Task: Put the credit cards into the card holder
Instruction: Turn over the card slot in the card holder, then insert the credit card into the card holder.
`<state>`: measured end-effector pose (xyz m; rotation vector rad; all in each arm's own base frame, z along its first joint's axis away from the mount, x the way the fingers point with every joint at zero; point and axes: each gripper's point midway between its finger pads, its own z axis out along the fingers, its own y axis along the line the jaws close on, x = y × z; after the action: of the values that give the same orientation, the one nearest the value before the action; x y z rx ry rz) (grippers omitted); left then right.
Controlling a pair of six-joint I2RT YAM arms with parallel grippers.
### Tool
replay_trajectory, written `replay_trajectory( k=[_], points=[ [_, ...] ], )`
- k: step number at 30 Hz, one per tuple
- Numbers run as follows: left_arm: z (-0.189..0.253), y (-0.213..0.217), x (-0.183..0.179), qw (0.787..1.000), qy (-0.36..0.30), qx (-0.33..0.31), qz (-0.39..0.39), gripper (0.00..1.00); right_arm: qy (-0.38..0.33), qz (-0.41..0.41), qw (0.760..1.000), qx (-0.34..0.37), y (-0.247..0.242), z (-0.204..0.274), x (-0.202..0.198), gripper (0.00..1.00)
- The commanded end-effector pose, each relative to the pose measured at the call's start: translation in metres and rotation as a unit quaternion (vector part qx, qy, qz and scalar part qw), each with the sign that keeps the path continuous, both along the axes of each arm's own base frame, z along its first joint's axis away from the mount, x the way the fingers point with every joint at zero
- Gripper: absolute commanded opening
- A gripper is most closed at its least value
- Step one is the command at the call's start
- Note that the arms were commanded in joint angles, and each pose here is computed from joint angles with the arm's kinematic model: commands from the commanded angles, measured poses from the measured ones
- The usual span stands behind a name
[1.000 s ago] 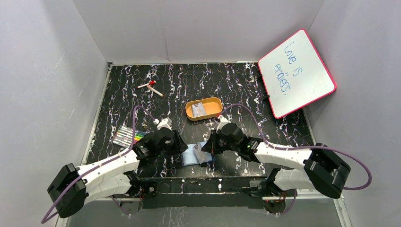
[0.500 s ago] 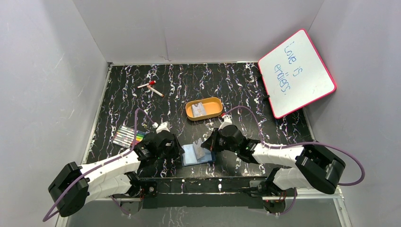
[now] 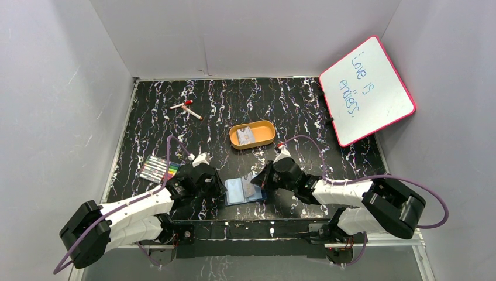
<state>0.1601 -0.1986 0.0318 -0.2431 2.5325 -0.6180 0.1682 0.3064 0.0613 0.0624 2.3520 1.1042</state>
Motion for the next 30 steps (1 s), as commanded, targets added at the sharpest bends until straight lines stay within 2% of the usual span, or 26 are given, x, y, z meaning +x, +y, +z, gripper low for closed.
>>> replay_trajectory(
  k=[1,30],
  points=[
    [-0.004,0.004,0.0,1.0,0.0,0.007,0.008,0.33,-0.014,-0.009,0.999,0.035,0.009,0.015,0.007,0.0],
    [-0.007,0.001,-0.001,1.0,0.004,0.003,0.004,0.32,0.018,0.006,0.999,0.045,0.014,0.003,-0.003,0.0]
  ],
)
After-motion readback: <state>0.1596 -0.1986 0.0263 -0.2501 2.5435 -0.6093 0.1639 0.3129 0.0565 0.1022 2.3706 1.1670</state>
